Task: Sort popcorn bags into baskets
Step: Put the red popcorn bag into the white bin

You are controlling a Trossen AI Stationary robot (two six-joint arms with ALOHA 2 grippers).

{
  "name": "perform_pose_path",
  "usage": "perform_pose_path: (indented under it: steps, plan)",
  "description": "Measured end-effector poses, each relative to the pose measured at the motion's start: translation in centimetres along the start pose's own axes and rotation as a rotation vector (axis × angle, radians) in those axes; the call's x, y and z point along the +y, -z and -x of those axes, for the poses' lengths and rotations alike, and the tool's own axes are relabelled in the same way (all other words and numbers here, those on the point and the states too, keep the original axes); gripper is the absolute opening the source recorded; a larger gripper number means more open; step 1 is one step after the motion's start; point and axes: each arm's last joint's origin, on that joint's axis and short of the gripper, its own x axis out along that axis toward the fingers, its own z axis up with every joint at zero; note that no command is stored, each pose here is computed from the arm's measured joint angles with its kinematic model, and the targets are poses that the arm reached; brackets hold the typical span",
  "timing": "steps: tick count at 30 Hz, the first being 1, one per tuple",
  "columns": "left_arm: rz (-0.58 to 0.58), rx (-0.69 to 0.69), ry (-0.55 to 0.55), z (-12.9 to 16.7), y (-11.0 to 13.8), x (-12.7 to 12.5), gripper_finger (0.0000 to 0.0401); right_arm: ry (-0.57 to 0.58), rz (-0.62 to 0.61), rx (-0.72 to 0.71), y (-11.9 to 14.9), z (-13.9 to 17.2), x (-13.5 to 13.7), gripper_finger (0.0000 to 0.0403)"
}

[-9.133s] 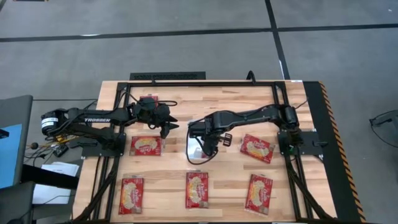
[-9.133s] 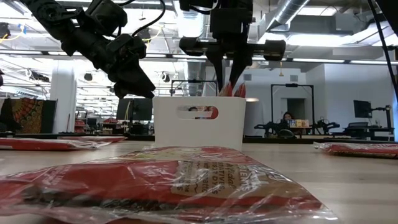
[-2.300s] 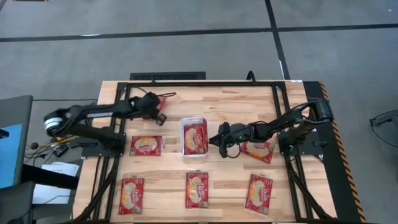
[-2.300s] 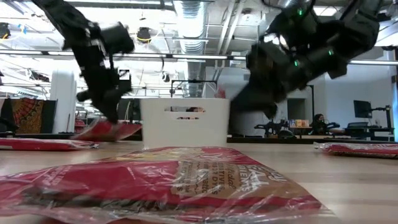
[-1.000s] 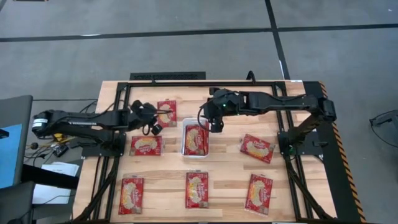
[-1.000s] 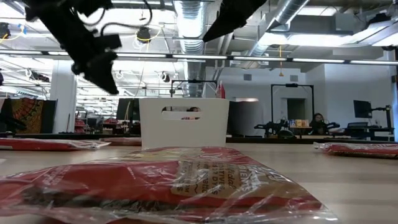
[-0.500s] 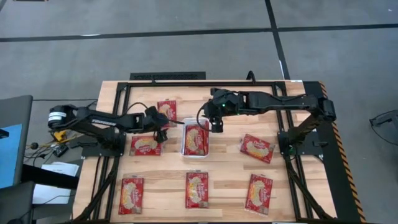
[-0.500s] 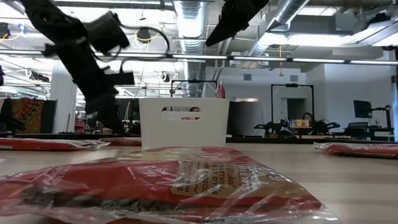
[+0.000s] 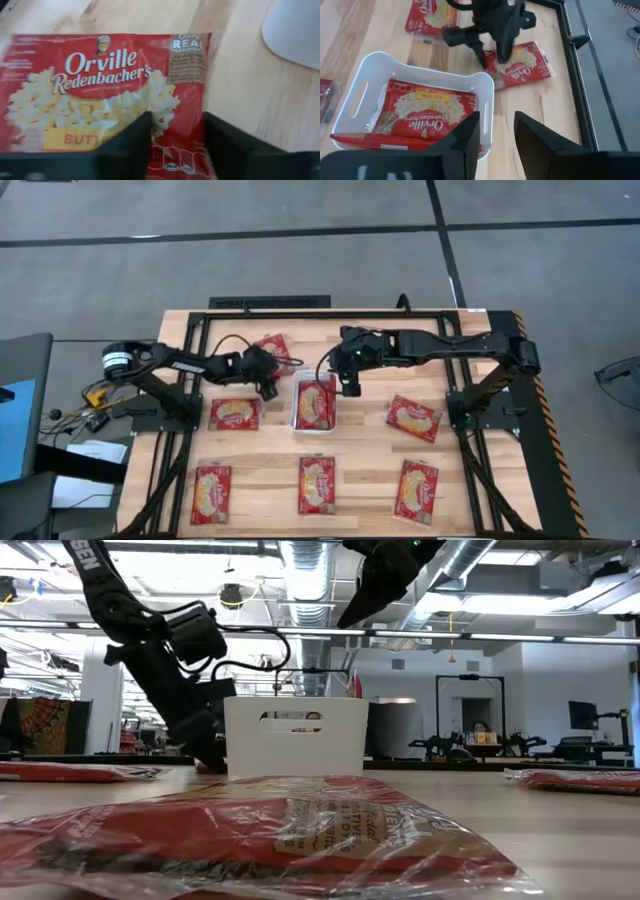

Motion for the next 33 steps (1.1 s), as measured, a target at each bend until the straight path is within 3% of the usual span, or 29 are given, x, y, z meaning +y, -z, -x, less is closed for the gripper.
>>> perform_pose_path:
  steps: [3,5,11,17,24,30,33]
  plan:
    - [0.016,-0.007,-0.002,-0.1,-0.1,0.3,0.0054,-0.015,-0.017,-0.005,0.0,0.0,0.1,0.0127]
    - [0.035,-0.013,-0.004,-0.1,-0.1,0.4,0.0017,-0.032,-0.023,-0.004,0.0,0.0,0.1,0.0120]
    - [0.039,-0.039,-0.011,0.7,-0.8,0.2,0.0002,-0.061,-0.062,0.016,0.2,0.0,0.4,0.0106]
    - [0.013,-0.156,-0.032,4.3,-1.9,-0.5,0.0001,-0.069,-0.056,0.002,0.1,0.0,0.5,0.0101]
    - [-0.009,-0.414,0.017,9.8,-3.2,-0.8,0.0001,-0.080,0.110,-0.084,-0.7,-0.4,0.3,0.0102]
    - [-0.050,-0.608,0.074,13.7,-3.4,-1.0,0.0001,-0.094,0.240,-0.123,-0.7,-3.5,0.8,0.0104]
    - [-0.046,-0.682,0.082,15.1,-3.3,-0.9,0.0000,-0.097,0.245,-0.113,-0.5,-5.3,1.0,0.0116]
